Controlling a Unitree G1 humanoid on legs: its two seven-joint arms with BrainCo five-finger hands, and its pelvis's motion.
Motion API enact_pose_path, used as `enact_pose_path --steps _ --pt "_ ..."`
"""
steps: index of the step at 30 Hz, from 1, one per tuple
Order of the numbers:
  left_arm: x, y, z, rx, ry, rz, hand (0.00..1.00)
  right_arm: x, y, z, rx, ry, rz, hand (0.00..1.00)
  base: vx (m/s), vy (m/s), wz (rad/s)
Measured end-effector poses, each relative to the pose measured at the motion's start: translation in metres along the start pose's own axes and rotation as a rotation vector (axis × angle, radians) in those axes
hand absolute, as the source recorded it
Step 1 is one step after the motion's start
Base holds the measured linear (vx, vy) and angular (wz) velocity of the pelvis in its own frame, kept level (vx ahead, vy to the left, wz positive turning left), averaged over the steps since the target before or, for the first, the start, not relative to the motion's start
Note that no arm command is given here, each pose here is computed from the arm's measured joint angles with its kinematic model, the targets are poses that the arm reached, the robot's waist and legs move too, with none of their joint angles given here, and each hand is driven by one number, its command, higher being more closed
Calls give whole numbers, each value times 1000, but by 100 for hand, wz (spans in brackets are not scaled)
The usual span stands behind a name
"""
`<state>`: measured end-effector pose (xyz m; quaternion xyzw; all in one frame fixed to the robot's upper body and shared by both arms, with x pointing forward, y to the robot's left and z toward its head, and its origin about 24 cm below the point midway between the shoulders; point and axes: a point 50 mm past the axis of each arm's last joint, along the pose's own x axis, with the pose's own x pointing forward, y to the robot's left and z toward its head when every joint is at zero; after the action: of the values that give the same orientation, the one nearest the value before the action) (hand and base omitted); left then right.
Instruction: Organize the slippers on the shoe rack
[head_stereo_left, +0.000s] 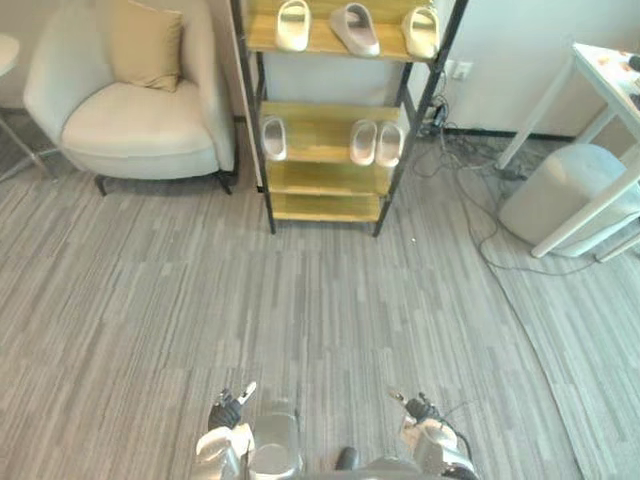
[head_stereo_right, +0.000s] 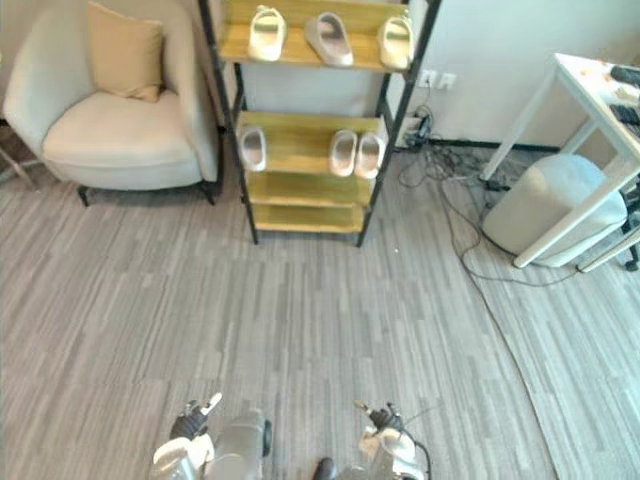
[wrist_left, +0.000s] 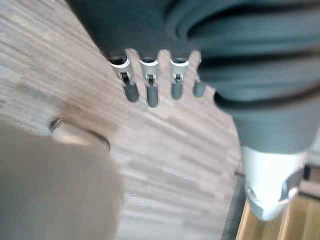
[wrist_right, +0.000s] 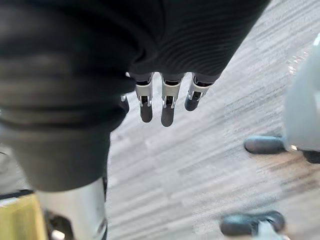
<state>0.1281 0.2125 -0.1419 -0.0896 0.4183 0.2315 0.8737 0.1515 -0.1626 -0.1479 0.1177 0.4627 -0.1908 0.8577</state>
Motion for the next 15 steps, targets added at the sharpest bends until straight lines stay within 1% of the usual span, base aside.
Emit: enact_pose_path --steps 3,6,8,11,15 --pt "-1 3 -3 -4 11 11 0 0 2 2 0 -11 7 0 409 156 -14" --pt "-1 3 -6 8 24 6 0 -2 0 -6 -8 9 7 0 373 166 0" --pt "-1 5 -5 51 26 -2 0 -4 -7 -18 -18 37 -6 0 351 74 21" --pt "-1 5 -5 58 27 -5 0 -6 -11 -15 -26 10 -5 0 385 -3 56" --pt "-1 -8 -5 36 28 -31 0 -4 -11 -8 -2 -17 -11 0 449 -128 47"
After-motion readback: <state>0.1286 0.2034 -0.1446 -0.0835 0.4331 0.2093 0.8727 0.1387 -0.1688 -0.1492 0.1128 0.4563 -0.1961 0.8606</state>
